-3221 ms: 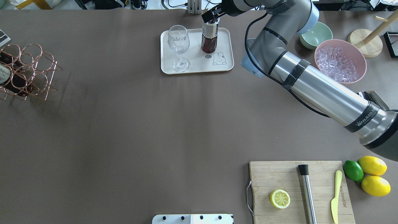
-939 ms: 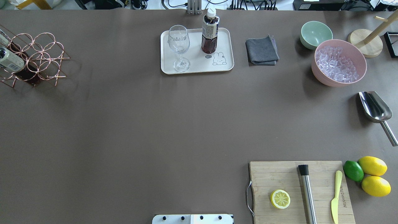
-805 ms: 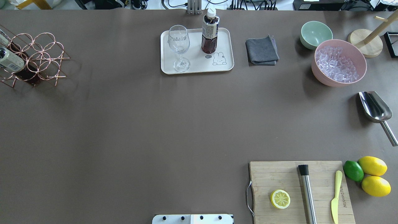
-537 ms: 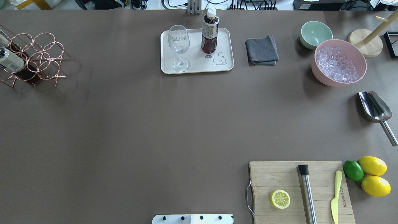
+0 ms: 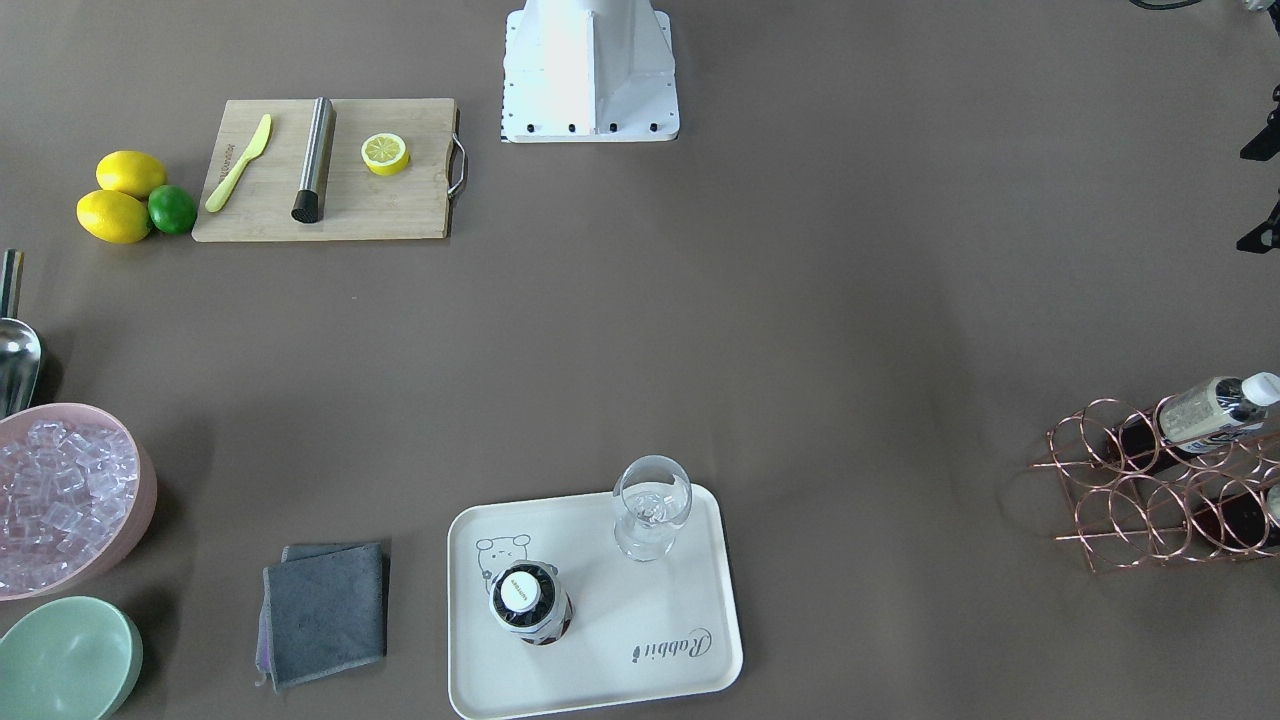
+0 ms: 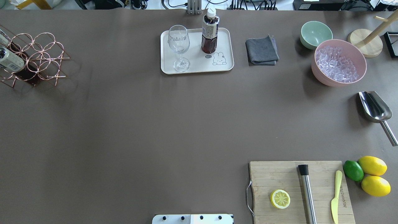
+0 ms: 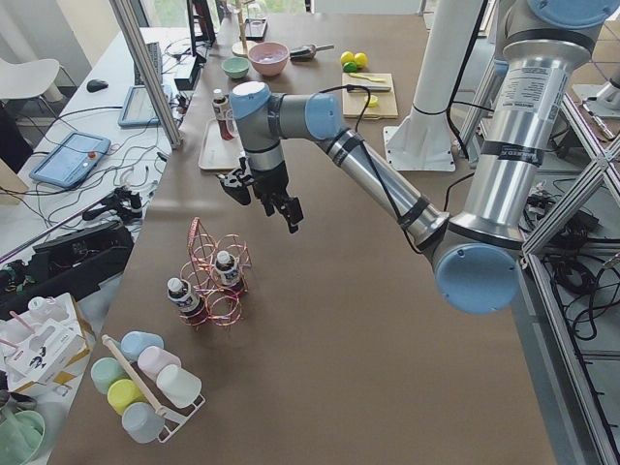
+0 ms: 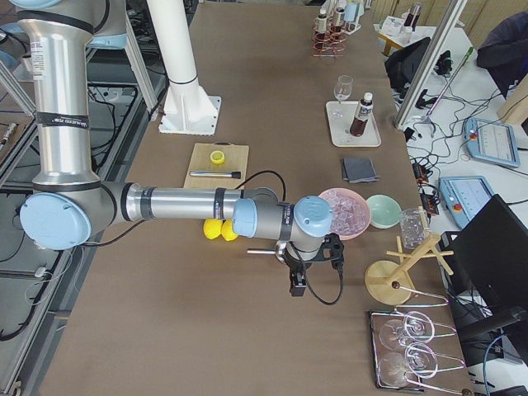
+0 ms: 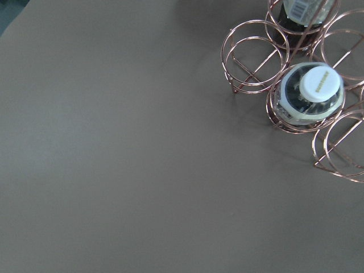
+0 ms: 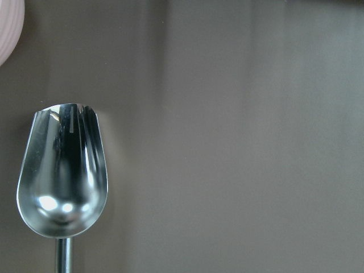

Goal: Take tea from basket to plate

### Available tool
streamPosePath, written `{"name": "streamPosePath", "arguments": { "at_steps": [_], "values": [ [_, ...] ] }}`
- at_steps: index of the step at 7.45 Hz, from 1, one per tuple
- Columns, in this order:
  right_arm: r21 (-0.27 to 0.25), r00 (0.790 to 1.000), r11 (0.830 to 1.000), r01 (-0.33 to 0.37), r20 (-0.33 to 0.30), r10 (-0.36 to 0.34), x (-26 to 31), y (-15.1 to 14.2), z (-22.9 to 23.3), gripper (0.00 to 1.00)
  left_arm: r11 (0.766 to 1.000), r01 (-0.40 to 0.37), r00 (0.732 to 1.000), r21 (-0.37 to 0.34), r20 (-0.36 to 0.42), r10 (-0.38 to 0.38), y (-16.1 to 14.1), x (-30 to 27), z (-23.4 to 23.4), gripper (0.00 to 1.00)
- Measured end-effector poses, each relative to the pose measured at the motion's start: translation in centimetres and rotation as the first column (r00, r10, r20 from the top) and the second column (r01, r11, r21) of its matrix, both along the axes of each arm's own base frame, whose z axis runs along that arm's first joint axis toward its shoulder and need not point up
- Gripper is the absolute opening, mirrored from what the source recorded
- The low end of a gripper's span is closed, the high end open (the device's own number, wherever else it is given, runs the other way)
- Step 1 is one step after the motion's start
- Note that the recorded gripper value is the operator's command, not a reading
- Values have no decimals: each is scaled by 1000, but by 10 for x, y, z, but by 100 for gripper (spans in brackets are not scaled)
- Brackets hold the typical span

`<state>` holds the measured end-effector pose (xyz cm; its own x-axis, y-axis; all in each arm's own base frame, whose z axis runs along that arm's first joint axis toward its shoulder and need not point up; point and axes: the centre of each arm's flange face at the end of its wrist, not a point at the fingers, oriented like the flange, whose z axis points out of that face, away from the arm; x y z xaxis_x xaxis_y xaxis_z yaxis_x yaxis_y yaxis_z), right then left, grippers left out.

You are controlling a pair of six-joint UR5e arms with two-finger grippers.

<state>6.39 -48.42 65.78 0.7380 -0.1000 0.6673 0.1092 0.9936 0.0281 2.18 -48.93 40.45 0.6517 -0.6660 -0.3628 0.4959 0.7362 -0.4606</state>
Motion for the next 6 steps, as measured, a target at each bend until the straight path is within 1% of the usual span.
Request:
{"name": "streamPosePath", "arguments": {
  "at_steps": [1,2,3,4,5,6],
  "values": [
    [-4,1000,1000,-6,-1,6,0,0,0,100,990,-119,993,71,-13,120,16,-14,35,98],
    [-13,1000,1000,-14,-1,14,0,0,0,100,970,-200,979,138,-19,204,36,-33,74,98],
    [-18,1000,1000,-19,-1,19,0,0,0,100,946,-246,967,210,-18,255,57,-60,114,98],
    [-22,1000,1000,-23,-1,23,0,-1,0,100,916,-288,953,280,-12,303,68,-80,145,98],
    [-23,1000,999,-25,-1,25,0,-1,0,100,891,-324,938,318,-10,345,72,-92,170,98],
    [-23,1000,999,-26,-1,26,0,-1,0,100,875,-345,929,339,-9,370,73,-99,191,98]
  ]
}}
